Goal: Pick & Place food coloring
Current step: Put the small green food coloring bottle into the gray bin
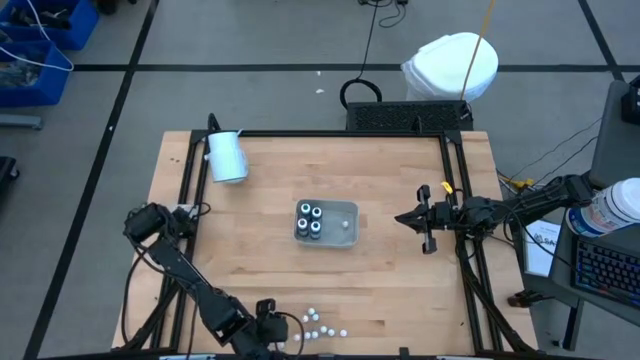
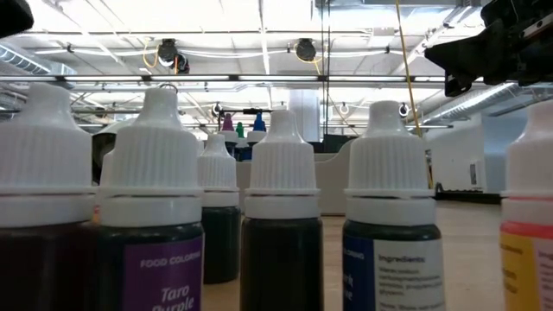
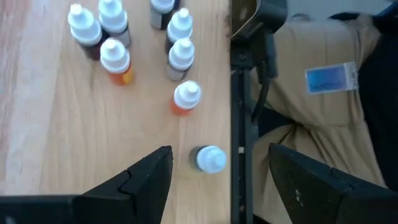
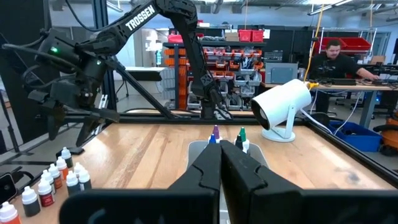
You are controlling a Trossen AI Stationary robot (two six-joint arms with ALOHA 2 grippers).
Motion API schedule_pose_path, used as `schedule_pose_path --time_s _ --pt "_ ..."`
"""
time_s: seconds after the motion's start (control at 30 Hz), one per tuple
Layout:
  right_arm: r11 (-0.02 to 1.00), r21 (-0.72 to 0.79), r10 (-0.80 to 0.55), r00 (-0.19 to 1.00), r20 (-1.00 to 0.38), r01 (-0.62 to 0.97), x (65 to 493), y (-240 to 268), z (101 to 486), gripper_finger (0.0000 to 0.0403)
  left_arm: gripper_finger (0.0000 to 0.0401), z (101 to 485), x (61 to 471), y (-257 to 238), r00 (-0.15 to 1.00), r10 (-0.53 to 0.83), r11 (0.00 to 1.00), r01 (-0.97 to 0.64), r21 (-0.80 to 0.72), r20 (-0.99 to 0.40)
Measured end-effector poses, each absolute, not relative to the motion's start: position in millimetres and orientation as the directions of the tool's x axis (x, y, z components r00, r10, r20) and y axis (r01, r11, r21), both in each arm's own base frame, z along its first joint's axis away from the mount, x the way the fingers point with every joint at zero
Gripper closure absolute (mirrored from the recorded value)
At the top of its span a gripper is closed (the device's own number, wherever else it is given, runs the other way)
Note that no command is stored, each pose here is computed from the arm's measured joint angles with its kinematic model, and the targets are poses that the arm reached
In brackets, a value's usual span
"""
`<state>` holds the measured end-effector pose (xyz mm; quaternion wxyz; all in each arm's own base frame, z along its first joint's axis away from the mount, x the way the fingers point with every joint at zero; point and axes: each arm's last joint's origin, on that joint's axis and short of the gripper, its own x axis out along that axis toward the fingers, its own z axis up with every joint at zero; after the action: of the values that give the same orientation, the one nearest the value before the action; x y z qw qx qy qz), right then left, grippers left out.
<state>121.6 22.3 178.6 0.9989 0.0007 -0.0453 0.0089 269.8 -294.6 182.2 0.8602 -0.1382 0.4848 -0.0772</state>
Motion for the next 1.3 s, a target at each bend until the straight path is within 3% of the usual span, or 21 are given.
schedule_pose_path --time_s 0.27,0.67,1.3 --pt "1.000 0.000 0.017 0.996 0.089 -0.017 121.6 22.3 178.5 0.0403 0.0132 154.4 273.8 -302.0 0.468 -0.272 0.953 0.010 -0.303 -0.841" --pt "1.000 0.008 0.018 0.996 0.090 -0.018 121.6 22.3 178.5 0.0403 0.0136 151.6 276.0 -299.7 0.459 -0.263 0.956 0.004 -0.295 -0.848" --pt "1.000 0.008 0.017 0.996 0.090 -0.018 121.6 22.3 178.5 0.0403 0.0308 149.7 278.1 -293.1 0.434 -0.237 0.959 -0.039 -0.281 -0.869"
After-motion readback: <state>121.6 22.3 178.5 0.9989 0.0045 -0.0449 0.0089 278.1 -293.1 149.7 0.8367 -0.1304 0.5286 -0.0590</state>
